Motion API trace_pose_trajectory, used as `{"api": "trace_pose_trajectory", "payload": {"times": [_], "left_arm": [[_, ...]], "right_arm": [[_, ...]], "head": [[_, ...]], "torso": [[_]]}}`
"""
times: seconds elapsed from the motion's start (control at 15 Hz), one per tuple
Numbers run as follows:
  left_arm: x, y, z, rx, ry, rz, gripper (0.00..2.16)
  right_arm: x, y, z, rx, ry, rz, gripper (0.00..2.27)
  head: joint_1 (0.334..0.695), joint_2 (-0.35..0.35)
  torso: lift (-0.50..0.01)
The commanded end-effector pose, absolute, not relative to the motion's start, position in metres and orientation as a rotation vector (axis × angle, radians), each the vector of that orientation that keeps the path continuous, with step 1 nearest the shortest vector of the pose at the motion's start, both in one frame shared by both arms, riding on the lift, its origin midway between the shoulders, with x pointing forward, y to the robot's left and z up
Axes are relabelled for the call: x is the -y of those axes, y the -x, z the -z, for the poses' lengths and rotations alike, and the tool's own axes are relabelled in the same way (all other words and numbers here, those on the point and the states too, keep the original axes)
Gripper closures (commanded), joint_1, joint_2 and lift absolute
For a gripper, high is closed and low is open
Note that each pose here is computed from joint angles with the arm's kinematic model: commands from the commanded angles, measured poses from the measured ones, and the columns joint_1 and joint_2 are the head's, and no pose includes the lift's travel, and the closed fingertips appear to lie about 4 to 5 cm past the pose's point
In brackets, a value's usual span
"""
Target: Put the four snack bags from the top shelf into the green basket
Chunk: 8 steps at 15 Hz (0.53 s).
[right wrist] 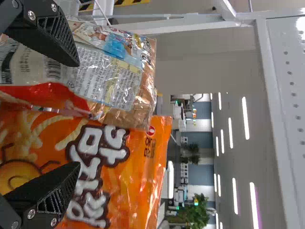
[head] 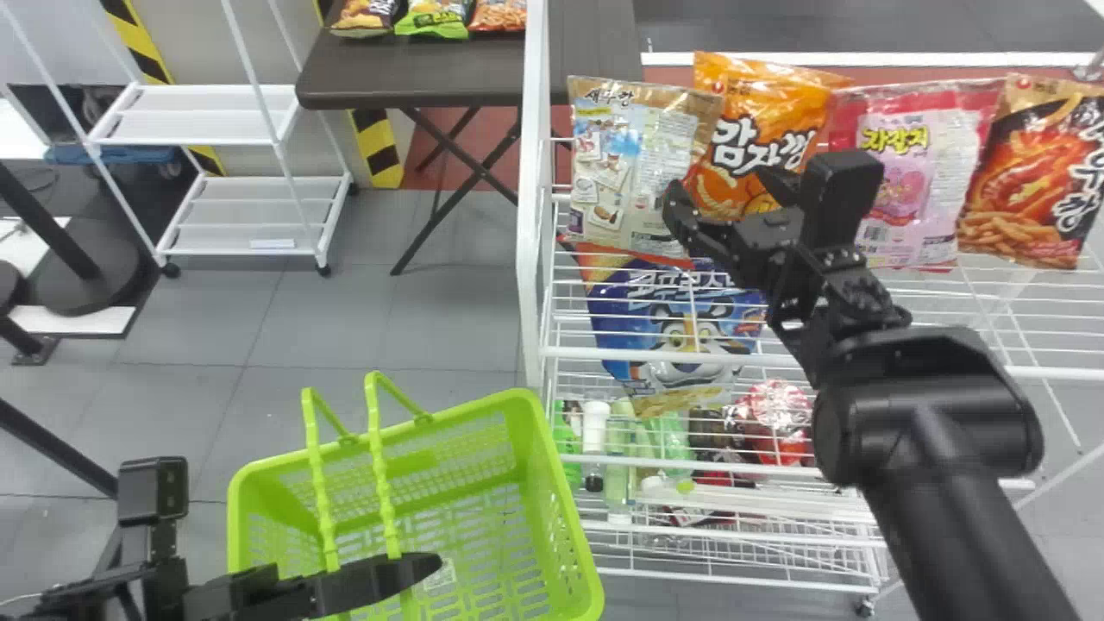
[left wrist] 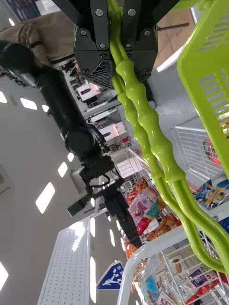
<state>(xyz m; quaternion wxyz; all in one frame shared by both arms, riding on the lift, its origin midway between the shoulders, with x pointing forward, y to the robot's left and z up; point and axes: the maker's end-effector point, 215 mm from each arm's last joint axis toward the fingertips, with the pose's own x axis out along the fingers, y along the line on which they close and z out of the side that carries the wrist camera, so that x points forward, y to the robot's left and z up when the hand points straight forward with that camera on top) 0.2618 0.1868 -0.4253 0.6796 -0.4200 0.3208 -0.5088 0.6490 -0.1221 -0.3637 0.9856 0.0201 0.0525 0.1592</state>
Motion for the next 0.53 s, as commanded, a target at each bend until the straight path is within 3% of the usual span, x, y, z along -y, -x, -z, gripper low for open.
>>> {"api": "trace_pose_trajectory", "payload": {"times": [0.0,0.2,0.33,0.47], "left_arm": [[-0.188,-0.261,0.424,-0.712,0.949,1.151,2.15],[-0.188,-0.264,0.424,-0.713,0.946,1.154,2.15],[-0.189,-0.264,0.424,-0.714,0.945,1.157,2.15],[-0.189,-0.265,0.423,-0.712,0.943,1.162,2.15]], "right_arm": [[0.103,-0.667,0.372,-0.144,-0.102,-0.372,0.07],[0.079,-0.667,0.369,-0.159,-0.181,-0.462,0.08],[0.067,-0.667,0.373,-0.183,-0.179,-0.509,0.25],[0.058,-0.665,0.376,-0.212,-0.187,-0.56,0.91]], "head": [[0.695,0.072],[0.695,0.107],[0.695,0.125],[0.695,0.143]], "torso": [[0.0],[0.0],[0.0],[0.0]]}}
